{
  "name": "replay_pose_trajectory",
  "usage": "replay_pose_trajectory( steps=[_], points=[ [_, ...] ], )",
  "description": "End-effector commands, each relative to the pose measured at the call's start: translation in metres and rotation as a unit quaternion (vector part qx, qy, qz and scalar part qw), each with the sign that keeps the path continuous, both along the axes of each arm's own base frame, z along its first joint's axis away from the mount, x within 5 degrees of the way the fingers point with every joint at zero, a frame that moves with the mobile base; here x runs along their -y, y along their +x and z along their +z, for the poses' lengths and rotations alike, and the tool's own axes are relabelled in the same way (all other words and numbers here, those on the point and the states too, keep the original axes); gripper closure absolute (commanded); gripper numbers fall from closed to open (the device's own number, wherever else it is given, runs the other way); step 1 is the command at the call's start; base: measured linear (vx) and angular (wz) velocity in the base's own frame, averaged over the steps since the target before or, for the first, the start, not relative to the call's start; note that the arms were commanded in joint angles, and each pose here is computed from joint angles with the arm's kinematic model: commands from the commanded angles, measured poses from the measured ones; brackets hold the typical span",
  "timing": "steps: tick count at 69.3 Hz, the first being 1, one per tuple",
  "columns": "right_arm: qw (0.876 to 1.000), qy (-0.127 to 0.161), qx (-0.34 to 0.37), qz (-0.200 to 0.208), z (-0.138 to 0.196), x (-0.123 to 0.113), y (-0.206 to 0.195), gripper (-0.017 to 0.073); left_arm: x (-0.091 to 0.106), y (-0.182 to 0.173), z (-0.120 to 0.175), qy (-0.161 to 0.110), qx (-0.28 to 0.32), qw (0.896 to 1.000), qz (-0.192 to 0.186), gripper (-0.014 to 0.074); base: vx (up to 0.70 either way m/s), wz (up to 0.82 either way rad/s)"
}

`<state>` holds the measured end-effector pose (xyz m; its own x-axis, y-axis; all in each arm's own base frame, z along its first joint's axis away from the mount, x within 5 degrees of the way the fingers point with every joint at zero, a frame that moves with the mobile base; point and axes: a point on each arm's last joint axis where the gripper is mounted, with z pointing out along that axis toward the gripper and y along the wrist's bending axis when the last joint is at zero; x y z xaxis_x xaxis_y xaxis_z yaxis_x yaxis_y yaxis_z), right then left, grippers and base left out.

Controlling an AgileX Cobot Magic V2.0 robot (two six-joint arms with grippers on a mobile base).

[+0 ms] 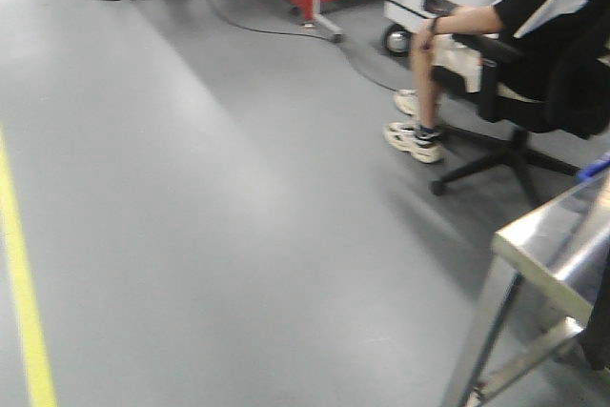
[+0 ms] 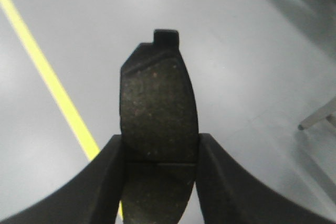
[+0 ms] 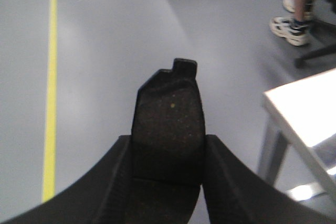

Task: Move and align brake pads A on conveyor
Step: 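Drive the base away from the table holding both brake pads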

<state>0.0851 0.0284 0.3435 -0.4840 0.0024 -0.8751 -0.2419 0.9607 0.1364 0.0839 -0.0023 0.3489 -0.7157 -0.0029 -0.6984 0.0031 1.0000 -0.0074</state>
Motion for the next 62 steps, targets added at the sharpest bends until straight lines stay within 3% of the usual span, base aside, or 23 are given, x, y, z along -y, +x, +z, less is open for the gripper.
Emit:
replay_pose_trajectory(
  steps=[1, 35, 62],
  points=[
    [0.998, 0.012, 0.057, 0.001, 0.0164, -0.0004, 0.0024, 0.0568, 0.0008, 0.0031, 0.0125, -0.006, 0.047, 0.999, -0.002, 0.0600, -0.16, 0.69],
    [0.998, 0.011, 0.054, 0.001, 0.0159, -0.0003, 0.0022, 0.0568, 0.0008, 0.0031, 0.0125, -0.006, 0.047, 0.999, -0.002, 0.0600, -0.15, 0.71],
    [0.998, 0.011, 0.054, 0.001, 0.0159, -0.0003, 0.0022, 0.0568, 0.0006, 0.0011, 0.0102, -0.004, 0.030, 1.000, -0.001, 0.0600, -0.07, 0.36]
  ],
)
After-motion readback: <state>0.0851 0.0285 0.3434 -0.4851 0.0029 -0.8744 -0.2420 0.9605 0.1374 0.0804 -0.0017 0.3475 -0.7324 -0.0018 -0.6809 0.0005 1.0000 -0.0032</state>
